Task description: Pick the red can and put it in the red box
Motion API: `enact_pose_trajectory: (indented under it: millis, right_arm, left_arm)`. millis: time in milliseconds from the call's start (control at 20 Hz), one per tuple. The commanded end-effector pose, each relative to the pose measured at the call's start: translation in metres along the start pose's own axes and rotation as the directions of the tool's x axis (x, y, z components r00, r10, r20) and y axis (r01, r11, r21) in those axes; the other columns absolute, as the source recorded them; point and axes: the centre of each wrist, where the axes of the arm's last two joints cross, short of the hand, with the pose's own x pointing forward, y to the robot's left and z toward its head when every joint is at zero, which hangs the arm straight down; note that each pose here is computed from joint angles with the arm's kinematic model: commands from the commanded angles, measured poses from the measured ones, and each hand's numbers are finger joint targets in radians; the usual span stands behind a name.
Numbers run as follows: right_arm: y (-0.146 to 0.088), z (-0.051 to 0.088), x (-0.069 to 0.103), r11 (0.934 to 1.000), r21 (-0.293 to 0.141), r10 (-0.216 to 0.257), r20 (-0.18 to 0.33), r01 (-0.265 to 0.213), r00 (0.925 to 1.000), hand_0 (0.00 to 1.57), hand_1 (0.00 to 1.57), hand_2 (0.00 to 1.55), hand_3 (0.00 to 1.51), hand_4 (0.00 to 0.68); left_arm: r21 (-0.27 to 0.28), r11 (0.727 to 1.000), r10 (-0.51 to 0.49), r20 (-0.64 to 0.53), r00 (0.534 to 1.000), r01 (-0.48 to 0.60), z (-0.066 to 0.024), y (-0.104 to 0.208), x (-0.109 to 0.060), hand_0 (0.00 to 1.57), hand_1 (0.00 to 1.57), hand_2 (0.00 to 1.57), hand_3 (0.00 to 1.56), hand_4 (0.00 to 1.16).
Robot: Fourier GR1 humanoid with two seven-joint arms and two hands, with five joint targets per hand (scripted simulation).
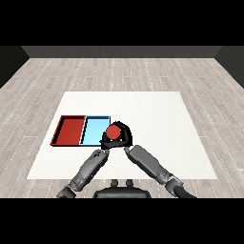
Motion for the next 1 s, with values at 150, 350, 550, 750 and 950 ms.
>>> enact_pose_trajectory:
  millis: [150,350,550,750,950]
  right_arm:
    - [-0.004,0.005,0.001,0.9964,0.036,0.078,-0.032,-0.077,0.9964,0.00,0.00,0.00,0.00,0.000]
    - [-0.005,0.018,0.001,0.9960,0.036,0.083,-0.035,-0.081,0.9960,0.00,0.00,0.00,0.00,0.000]
    - [-0.013,0.014,0.001,0.9966,0.036,0.074,-0.001,-0.074,0.9972,0.00,0.00,0.00,0.00,0.000]
    - [-0.023,-0.001,0.002,0.9989,-0.028,0.039,0.013,-0.038,0.9992,0.00,0.00,0.00,0.00,0.000]
    - [-0.051,0.009,0.038,0.9950,-0.072,0.072,0.053,-0.068,0.9960,0.00,0.00,0.00,0.00,0.000]
  left_arm:
    - [0.031,0.999,0.012,0.073,0.997,-0.015,-0.0052,-0.005,0.014,1.57,1.57,1.53,1.45,1.12]
    - [0.036,0.999,0.007,0.077,0.997,-0.010,0.0012,-0.004,0.012,1.57,1.57,1.53,1.45,1.12]
    - [0.033,0.999,-0.011,0.057,0.998,0.009,0.0061,-0.003,-0.001,1.57,1.57,1.57,1.50,1.14]
    - [0.053,0.998,0.024,0.037,0.999,-0.026,0.0115,-0.004,0.006,1.57,1.57,1.57,1.51,1.15]
    - [0.053,0.999,-0.013,0.037,0.999,0.012,-0.0058,0.013,0.012,1.57,1.57,1.57,1.50,1.14]
